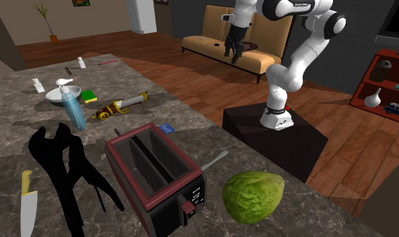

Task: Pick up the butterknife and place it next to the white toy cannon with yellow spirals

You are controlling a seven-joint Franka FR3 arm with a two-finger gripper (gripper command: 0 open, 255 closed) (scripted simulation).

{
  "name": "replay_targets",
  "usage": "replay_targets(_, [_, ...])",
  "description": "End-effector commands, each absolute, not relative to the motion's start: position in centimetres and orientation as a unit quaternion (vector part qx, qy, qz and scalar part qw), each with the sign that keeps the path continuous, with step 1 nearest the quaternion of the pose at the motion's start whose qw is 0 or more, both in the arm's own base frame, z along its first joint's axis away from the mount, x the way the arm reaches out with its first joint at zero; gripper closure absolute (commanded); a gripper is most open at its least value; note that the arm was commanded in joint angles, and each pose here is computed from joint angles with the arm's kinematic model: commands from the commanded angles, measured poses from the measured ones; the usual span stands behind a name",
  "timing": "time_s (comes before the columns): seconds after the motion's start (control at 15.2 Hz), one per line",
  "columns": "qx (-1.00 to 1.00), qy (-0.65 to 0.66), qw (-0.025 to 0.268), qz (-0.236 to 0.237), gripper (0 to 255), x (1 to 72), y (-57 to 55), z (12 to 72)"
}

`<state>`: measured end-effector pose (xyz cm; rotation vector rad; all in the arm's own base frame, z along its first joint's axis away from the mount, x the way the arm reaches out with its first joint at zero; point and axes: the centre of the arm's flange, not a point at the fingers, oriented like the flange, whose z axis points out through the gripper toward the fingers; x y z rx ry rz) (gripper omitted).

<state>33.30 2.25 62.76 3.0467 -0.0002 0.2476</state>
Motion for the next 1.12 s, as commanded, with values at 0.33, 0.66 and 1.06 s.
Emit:
replay_targets(0.33, [0.996, 0.031, 0.039, 0.077, 0, 37.4, 6.2, 59.5])
replay_targets(0.66, [0.995, 0.061, 0.035, 0.073, 0, 41.2, 10.3, 56.3])
replay_targets(1.06, [0.992, 0.098, 0.030, 0.068, 0, 45.4, 15.6, 52.3])
